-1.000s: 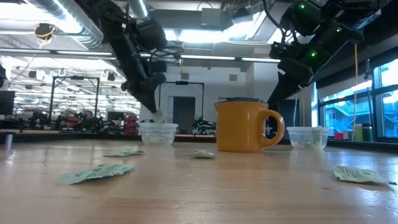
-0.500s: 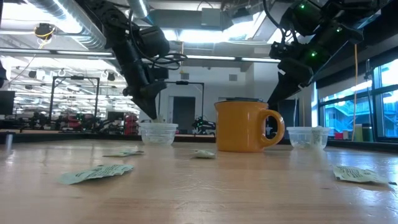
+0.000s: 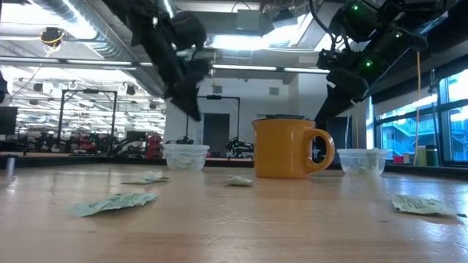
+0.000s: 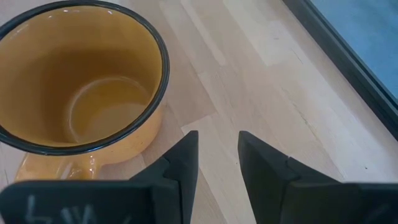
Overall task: Pick and place Stevia / Truvia into bins
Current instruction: Put the white stevia packet into the left transparent container
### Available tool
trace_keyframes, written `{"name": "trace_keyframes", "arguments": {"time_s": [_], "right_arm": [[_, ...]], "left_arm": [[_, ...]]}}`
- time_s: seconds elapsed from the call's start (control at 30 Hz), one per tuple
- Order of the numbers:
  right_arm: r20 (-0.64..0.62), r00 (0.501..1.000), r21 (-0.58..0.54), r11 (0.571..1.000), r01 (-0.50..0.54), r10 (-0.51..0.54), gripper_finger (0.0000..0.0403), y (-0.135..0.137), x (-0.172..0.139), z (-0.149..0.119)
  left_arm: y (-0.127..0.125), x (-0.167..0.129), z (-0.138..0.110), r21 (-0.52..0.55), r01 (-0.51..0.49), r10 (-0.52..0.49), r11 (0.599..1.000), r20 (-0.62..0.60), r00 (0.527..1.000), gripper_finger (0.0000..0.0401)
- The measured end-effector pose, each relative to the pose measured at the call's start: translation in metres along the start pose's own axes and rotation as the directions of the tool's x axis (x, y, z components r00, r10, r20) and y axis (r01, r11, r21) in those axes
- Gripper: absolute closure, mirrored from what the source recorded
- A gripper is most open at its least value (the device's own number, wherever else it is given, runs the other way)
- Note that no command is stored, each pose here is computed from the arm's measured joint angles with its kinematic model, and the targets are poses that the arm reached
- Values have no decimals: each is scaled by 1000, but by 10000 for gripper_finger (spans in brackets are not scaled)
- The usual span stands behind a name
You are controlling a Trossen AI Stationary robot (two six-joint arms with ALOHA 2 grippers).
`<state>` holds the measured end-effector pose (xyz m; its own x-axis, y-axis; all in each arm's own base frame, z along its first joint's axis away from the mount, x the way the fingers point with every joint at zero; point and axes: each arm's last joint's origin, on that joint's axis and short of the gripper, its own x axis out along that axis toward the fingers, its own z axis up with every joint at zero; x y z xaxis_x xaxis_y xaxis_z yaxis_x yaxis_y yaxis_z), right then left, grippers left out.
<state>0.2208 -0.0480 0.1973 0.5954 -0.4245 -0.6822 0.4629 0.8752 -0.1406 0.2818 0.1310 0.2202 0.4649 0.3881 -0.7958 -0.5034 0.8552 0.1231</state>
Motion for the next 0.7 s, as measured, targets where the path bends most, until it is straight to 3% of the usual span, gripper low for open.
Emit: {"name": "trace_keyframes", "arguments": {"time_s": [0.1,0.27,0.57,0.7], "right_arm": [[0,1000,0,1000,-1,1,286,0,0,0],[0,1000,-2,1000,0,0,286,0,0,0],[-1,1000,-3,1000,0,0,286,0,0,0],[0,1000,-2,1000,0,0,286,0,0,0]], "left_arm": [[-17,-11,8,127,141,-147,982,36,988,341],[-59,-23,0,277,349,-357,895,-23,934,345],[-133,-39,-34,456,463,-428,760,-184,885,343],[-153,-36,-44,445,480,-427,756,-221,877,342]]}}
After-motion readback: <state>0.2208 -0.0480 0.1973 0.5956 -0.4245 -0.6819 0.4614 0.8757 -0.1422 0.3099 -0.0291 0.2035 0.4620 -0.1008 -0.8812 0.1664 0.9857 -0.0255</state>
